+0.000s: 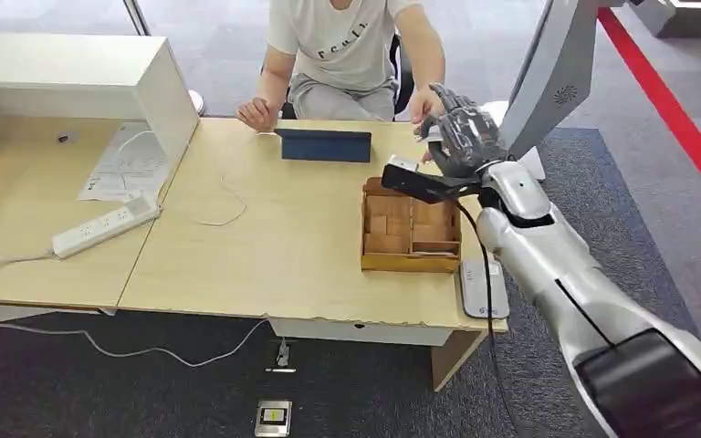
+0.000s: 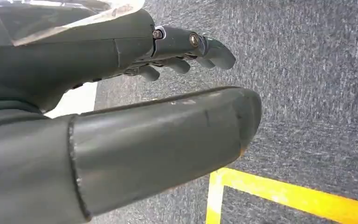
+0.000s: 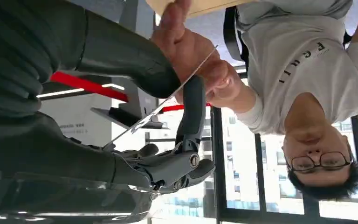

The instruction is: Pass the card to the sensor for recognition and then transmit it.

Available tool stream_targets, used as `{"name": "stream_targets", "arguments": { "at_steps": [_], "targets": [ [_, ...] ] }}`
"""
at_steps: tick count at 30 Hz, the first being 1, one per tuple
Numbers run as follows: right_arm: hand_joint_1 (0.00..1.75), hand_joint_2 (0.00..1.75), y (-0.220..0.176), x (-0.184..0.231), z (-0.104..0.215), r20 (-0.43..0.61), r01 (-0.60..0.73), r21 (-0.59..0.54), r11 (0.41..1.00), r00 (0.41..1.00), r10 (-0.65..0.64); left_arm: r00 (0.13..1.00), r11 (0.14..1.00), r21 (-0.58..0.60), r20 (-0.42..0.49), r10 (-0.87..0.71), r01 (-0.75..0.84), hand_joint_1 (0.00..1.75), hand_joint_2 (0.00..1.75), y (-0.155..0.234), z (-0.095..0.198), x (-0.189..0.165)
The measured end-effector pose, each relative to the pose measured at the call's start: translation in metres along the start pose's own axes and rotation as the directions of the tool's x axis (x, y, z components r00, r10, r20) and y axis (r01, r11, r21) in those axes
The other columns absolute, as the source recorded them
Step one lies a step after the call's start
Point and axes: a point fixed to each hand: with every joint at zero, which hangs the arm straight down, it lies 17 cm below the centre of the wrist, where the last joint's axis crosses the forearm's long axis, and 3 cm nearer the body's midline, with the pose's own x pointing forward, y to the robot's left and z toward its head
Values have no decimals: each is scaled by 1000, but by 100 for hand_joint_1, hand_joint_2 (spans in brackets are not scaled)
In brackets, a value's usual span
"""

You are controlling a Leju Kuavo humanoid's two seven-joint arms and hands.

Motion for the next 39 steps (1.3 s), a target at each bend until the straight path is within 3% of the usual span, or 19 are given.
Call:
{"name": "stream_targets", "arguments": {
  "at_steps": [18,19,35,39],
  "targets": [
    [175,175,13,1,2,3,-63,39,997,998,63,1000,999,-32,29,-10,11,0,0,-8,1,3],
    [0,0,16,-6,4,-11,-80,47,996,997,81,999,999,-39,32,-19,20,0,0,-9,2,3],
    [0,0,10,-14,7,-4,-99,-5,995,995,99,1000,999,-42,11,-21,21,0,0,-10,2,-1],
    [0,0,3,-18,7,-5,-46,-34,998,999,46,1000,999,-37,8,-14,14,0,0,-10,1,-1]
  ]
}}
